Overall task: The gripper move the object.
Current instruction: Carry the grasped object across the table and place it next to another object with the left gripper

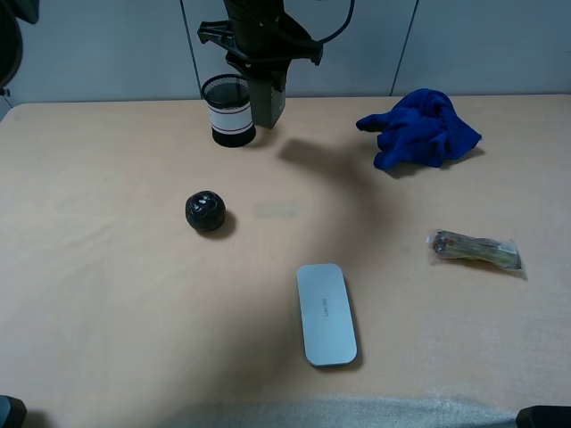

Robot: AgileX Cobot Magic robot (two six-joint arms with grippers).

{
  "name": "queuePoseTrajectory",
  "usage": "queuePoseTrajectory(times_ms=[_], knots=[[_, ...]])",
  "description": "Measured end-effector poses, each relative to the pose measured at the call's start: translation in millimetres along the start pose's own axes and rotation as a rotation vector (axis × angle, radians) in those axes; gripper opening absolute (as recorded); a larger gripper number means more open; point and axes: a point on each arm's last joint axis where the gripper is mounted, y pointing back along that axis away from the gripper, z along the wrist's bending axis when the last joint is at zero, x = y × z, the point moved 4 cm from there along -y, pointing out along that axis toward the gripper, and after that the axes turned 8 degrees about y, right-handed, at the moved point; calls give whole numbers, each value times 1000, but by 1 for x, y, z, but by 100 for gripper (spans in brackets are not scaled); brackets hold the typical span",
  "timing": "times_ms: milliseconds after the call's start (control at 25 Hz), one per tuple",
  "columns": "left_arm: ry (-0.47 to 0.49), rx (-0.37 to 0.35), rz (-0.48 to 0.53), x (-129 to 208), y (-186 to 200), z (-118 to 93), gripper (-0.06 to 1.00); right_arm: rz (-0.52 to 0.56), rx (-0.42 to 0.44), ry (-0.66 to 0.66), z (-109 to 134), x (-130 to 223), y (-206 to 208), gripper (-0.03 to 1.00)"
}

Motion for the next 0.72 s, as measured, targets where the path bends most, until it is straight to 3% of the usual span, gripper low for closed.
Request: queuePoseTrajectory(times_ms=[720], knots=[[-20, 26, 4, 5, -45, -8, 43, -1, -5, -3, 1, 0, 0, 69]])
